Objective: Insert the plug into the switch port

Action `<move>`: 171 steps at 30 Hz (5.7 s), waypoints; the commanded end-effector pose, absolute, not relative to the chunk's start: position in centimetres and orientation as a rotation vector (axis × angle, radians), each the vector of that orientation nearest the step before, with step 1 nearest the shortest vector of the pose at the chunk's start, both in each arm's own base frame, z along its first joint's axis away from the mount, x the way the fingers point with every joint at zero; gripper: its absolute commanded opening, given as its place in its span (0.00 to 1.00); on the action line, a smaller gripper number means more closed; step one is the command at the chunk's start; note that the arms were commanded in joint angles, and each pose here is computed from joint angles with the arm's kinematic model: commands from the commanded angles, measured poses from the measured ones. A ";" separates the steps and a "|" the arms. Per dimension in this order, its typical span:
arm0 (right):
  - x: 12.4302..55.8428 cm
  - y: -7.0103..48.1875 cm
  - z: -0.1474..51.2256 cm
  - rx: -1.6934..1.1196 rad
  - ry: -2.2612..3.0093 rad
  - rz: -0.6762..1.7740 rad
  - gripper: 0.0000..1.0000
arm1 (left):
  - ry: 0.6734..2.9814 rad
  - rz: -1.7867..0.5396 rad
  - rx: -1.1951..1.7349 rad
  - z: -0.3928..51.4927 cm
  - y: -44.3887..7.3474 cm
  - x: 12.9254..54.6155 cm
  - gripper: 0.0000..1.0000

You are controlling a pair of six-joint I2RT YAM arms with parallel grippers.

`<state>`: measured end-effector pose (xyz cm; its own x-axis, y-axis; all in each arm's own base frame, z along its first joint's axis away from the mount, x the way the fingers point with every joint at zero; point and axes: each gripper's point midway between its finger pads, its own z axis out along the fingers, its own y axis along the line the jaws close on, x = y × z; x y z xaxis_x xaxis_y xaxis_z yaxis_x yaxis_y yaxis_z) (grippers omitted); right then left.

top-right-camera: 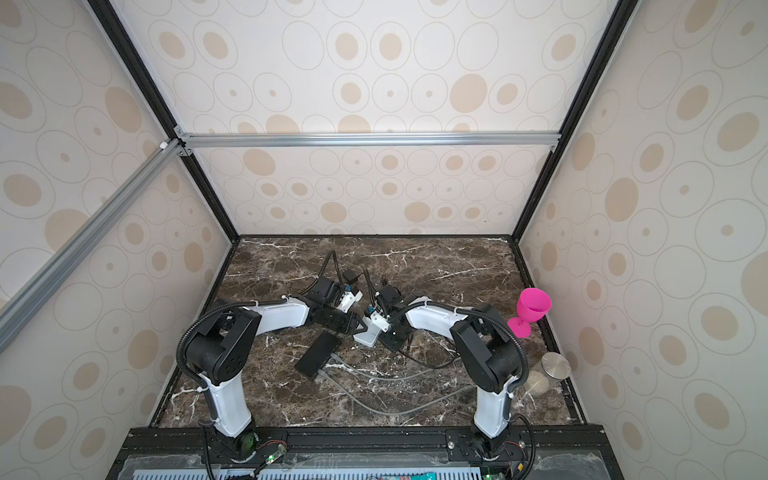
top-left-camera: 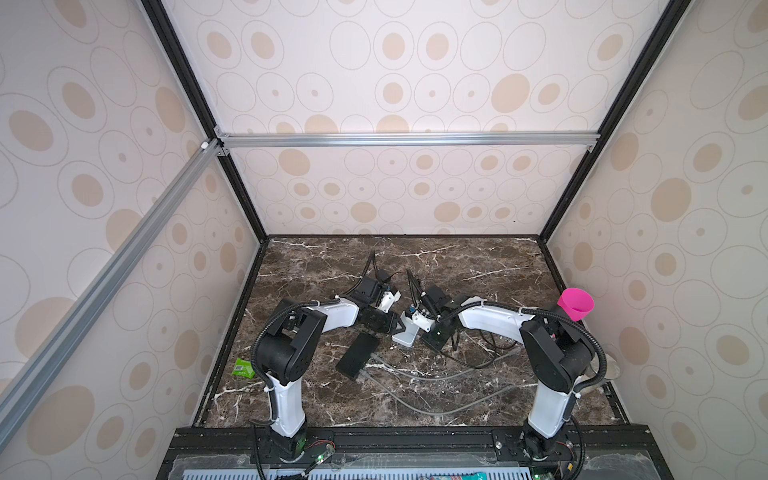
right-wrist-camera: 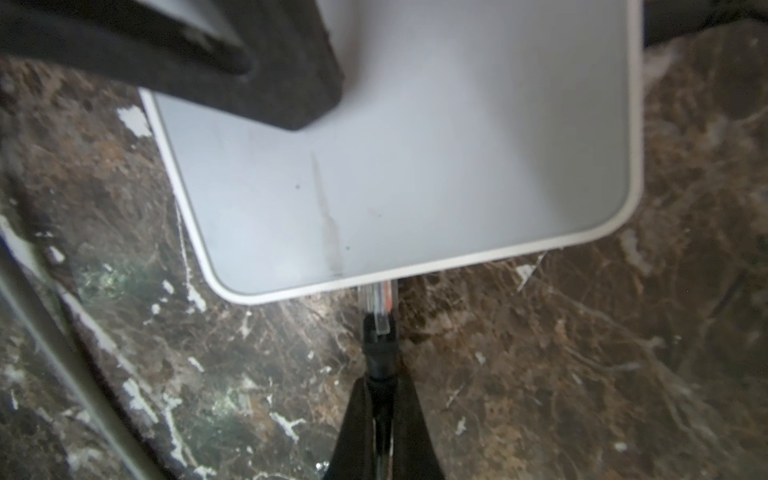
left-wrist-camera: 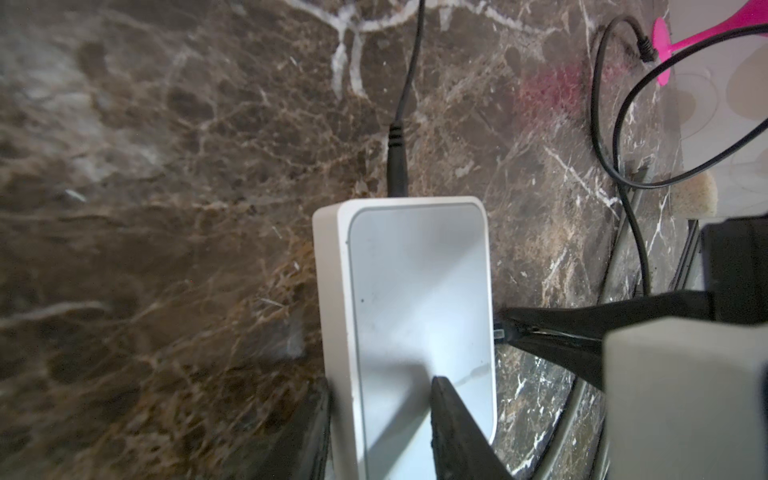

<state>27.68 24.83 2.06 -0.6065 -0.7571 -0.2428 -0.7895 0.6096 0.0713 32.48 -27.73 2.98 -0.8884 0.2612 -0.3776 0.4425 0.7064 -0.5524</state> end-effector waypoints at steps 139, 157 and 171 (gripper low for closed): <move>29.2 39.3 9.7 -1.799 1.580 0.674 0.00 | 2.571 -0.980 1.285 2.3 -32.8 24.9 0.40; 30.0 33.0 7.6 -1.510 1.865 0.460 0.38 | 2.622 -0.671 0.760 6.0 -27.8 33.5 0.49; 30.0 24.0 15.2 -0.954 1.939 0.246 0.53 | 2.369 -0.588 0.550 16.3 -24.8 34.7 0.68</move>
